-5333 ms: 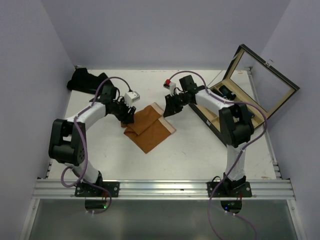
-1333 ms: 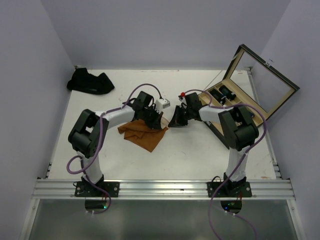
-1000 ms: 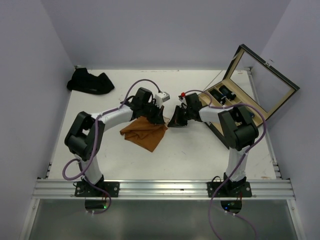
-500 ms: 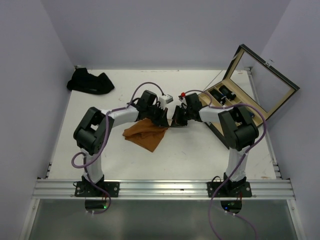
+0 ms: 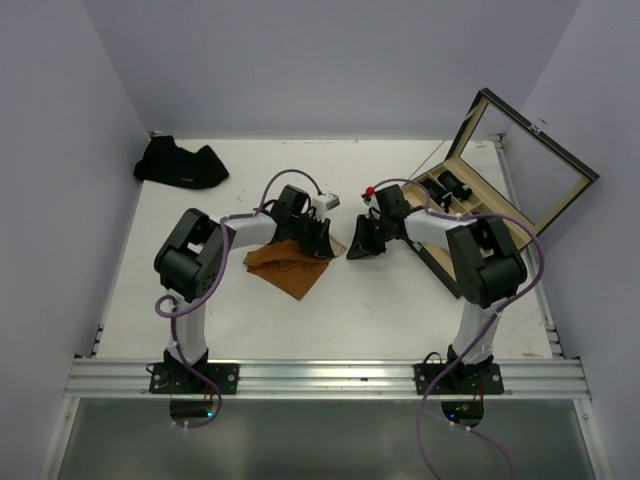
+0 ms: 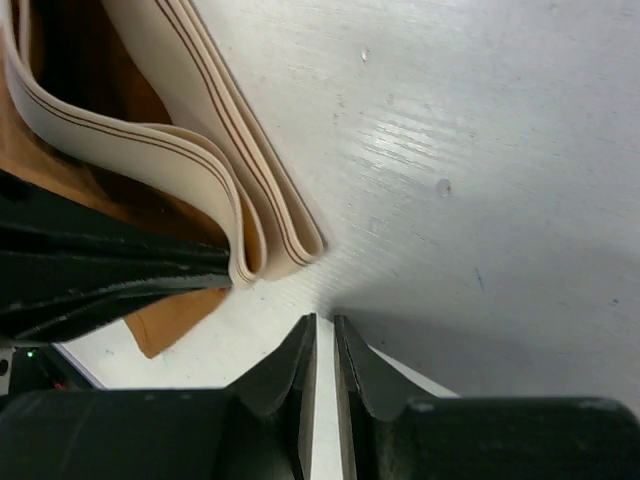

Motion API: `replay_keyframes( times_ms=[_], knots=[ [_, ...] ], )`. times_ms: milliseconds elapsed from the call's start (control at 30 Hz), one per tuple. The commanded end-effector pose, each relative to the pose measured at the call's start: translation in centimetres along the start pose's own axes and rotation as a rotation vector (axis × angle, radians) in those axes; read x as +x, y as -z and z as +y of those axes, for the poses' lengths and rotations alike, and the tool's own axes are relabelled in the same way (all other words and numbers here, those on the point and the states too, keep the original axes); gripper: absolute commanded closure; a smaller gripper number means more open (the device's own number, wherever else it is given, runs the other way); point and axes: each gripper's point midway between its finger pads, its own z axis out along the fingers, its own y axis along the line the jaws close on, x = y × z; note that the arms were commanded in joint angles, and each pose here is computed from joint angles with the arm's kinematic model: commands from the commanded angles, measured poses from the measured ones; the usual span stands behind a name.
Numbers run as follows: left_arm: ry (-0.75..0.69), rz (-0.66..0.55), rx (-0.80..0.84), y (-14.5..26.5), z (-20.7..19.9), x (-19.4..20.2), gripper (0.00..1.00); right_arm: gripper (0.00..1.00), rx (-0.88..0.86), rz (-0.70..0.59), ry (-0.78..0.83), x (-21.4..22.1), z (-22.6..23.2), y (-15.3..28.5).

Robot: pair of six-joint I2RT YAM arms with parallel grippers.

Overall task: Roll the underwear
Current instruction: Fold the underwear

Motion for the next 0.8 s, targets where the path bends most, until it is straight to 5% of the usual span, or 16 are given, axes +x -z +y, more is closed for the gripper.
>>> replay_keyframes(
  times_ms=[0, 467, 767],
  knots=[
    [0.023, 0.004, -0.039, -0.4, 2.0, 0.3, 1.0, 0.83, 0.011, -0.014, 0.059, -1.2, 0.6, 2.4],
    [0.023, 0.043, -0.025, -0.3, 1.9, 2.2, 0.74, 0.82, -0.194, -0.095, -0.121, -5.6, 5.5, 2.2],
    [0.017, 0.041, -0.024, -0.4, 2.0, 2.0, 0.72, 0.85, -0.19, -0.058, -0.182, -5.0, 4.6, -0.5]
  ],
)
